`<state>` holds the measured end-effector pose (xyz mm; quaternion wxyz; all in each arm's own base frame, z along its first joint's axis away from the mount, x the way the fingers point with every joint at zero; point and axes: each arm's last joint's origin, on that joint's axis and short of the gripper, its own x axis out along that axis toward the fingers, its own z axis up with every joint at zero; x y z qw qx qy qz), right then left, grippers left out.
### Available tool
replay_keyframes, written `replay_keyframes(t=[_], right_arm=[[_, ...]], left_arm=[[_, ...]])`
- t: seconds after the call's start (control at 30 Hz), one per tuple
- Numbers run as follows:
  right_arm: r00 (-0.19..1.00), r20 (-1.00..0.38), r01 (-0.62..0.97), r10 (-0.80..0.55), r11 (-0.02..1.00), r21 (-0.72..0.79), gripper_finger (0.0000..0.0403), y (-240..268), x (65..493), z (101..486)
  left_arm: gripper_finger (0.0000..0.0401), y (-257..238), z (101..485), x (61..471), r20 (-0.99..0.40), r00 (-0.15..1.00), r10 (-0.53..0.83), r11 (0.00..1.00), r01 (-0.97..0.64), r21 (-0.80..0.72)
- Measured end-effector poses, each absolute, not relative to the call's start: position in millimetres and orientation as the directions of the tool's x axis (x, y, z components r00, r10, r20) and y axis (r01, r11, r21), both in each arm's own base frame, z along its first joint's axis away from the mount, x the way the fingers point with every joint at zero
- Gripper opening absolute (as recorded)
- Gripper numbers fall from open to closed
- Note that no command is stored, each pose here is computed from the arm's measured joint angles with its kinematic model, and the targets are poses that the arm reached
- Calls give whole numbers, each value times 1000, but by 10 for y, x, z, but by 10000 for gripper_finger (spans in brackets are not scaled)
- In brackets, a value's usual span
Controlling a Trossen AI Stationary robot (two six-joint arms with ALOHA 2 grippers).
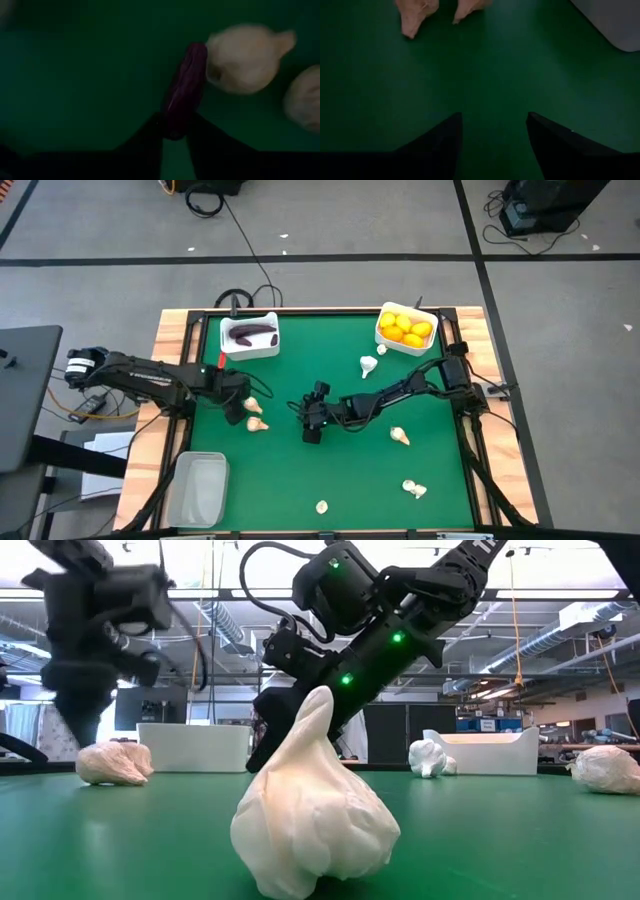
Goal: Sort produce into baskets
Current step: Put the violet eggplant into the left white bin
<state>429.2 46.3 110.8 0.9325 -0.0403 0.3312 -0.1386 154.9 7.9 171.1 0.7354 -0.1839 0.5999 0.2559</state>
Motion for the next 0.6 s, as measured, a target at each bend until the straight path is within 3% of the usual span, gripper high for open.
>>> replay_keyframes(t=[0.13,0.37,0.6], right_arm=[[741,-609,231,-285,958,-168,232,464,4290,1105],[746,-617,205,-251,968,-146,232,480,4290,1103],[747,-622,191,-234,972,-136,232,529,4277,1126]], left_arm=[[49,153,2051,1691,-937,213,279,798,-594,102],[65,415,2622,1763,-802,200,563,686,-655,318],[59,808,2657,1771,-777,208,595,640,-707,301]])
